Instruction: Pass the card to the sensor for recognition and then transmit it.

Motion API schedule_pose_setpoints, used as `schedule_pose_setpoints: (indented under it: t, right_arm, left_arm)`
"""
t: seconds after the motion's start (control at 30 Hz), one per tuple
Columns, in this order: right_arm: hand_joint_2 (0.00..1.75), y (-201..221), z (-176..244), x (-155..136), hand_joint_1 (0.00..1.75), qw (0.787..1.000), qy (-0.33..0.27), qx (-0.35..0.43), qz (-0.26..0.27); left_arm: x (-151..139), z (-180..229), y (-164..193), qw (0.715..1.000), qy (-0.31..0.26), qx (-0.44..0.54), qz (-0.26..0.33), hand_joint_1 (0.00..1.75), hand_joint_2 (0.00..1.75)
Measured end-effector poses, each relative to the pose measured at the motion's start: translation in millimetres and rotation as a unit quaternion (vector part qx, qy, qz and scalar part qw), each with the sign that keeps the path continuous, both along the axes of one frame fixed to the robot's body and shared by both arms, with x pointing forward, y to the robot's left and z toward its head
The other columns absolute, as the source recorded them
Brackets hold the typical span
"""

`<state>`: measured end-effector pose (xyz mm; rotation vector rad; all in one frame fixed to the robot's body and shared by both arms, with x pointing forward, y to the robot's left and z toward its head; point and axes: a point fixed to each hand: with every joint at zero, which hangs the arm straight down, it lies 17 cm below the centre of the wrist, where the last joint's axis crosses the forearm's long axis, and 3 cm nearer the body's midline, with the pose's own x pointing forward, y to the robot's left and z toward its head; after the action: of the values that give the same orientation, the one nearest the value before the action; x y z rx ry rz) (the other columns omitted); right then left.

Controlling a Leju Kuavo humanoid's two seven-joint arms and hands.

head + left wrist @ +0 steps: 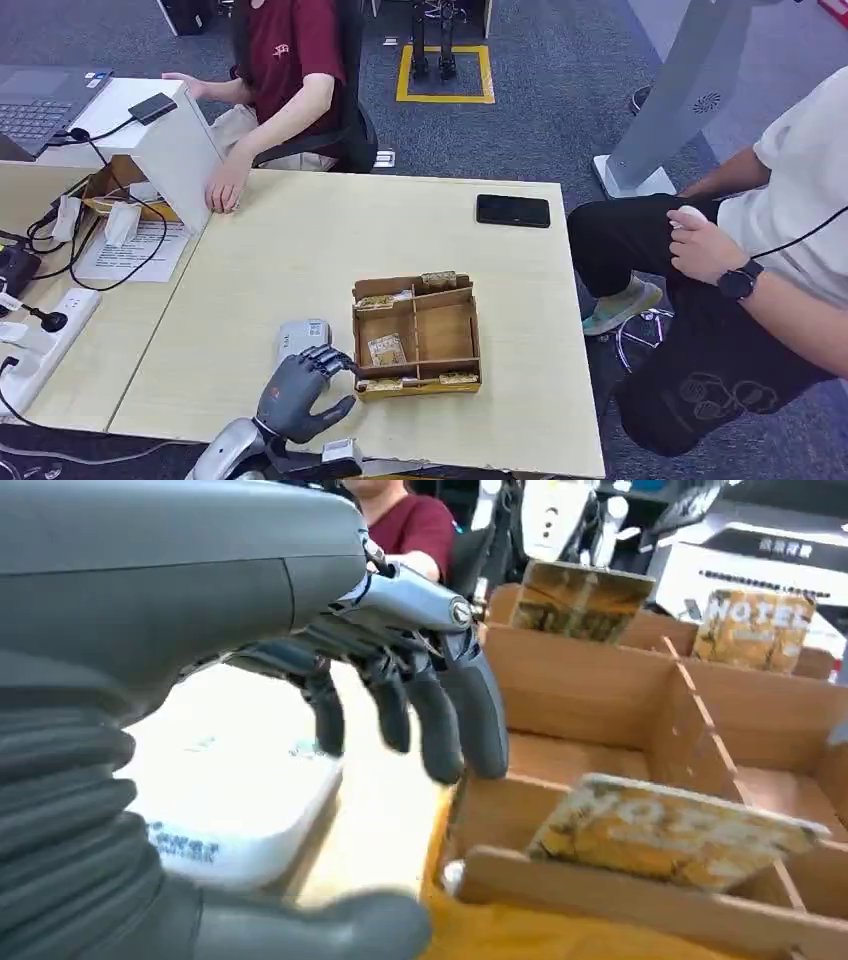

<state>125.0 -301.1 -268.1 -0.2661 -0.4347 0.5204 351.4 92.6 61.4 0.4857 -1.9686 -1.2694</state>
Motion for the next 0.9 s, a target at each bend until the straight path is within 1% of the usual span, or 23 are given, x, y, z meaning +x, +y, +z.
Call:
schedule_pose_setpoints:
  t: [0.57,0.9]
  right_arm:
    - [1.75,1.2,0.1,0.7,0.0,1.0,0.0,0.0,0.006]
    - [1.75,1.0,0.1,0.4,0.0,1.0,0.0,0.0,0.004]
  left_arm:
    - [4.1,2.3,7.0,1.0,-0.012,0.006,0.012,0.0,1.75]
    - [-7.4,9.6,5.1,1.0,-0.03,0.0,0.004,0.0,1.75]
